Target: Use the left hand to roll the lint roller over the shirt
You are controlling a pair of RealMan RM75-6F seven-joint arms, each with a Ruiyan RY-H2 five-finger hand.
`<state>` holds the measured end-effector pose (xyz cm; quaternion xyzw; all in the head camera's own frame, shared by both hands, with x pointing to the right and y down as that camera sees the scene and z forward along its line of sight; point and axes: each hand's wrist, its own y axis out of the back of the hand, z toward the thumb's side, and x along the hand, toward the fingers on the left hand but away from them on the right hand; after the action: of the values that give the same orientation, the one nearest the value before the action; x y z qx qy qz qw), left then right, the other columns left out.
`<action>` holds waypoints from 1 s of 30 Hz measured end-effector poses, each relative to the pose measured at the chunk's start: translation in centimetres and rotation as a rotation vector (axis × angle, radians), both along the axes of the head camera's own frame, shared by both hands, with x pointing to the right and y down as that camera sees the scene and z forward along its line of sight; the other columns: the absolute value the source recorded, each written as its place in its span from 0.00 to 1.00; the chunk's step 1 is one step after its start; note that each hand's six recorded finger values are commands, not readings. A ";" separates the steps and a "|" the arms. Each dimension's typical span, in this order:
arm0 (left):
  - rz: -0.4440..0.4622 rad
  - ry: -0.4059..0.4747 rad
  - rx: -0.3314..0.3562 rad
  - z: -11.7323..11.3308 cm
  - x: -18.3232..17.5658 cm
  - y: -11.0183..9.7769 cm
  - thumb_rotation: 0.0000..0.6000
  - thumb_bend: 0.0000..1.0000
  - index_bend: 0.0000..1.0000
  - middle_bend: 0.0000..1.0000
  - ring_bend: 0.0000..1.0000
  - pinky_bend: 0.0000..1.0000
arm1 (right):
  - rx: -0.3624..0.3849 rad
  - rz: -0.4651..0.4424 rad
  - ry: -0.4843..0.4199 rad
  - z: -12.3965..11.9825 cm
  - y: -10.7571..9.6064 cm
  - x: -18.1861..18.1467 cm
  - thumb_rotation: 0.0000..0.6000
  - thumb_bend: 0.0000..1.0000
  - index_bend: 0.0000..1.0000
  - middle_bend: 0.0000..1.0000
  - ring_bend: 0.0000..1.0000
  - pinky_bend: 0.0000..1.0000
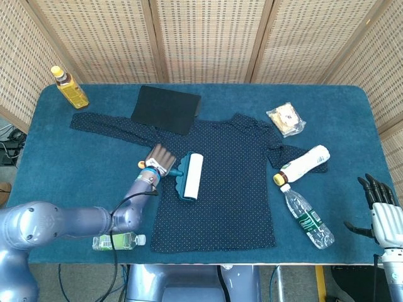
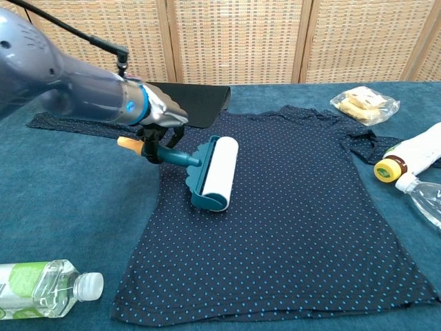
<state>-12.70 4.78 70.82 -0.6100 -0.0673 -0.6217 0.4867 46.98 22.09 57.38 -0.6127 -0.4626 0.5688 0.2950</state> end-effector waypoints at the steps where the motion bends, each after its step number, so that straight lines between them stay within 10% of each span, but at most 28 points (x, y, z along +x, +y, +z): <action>1: 0.008 -0.002 0.001 0.0 0.5 0.1 1.00 0.78 0.89 0.83 0.68 0.69 | 0.002 0.002 -0.003 -0.1 0.0 0.0 1.00 0.09 0.00 0.00 0.00 0.00; 18: 0.181 -0.050 0.066 -0.7 10.2 2.9 1.00 0.78 0.89 0.83 0.68 0.69 | 0.006 0.019 -0.019 -0.3 -0.2 0.5 1.00 0.09 0.00 0.00 0.00 0.00; 30: 0.191 -0.113 0.060 0.1 6.5 2.9 1.00 0.78 0.89 0.83 0.68 0.69 | 0.009 0.011 -0.016 -0.5 -0.1 0.3 1.00 0.09 0.00 0.00 0.00 0.00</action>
<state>-6.19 7.71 70.91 -0.5500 -0.1339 -0.6075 0.5572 47.26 21.95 56.91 -0.6135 -0.4709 0.5632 0.2911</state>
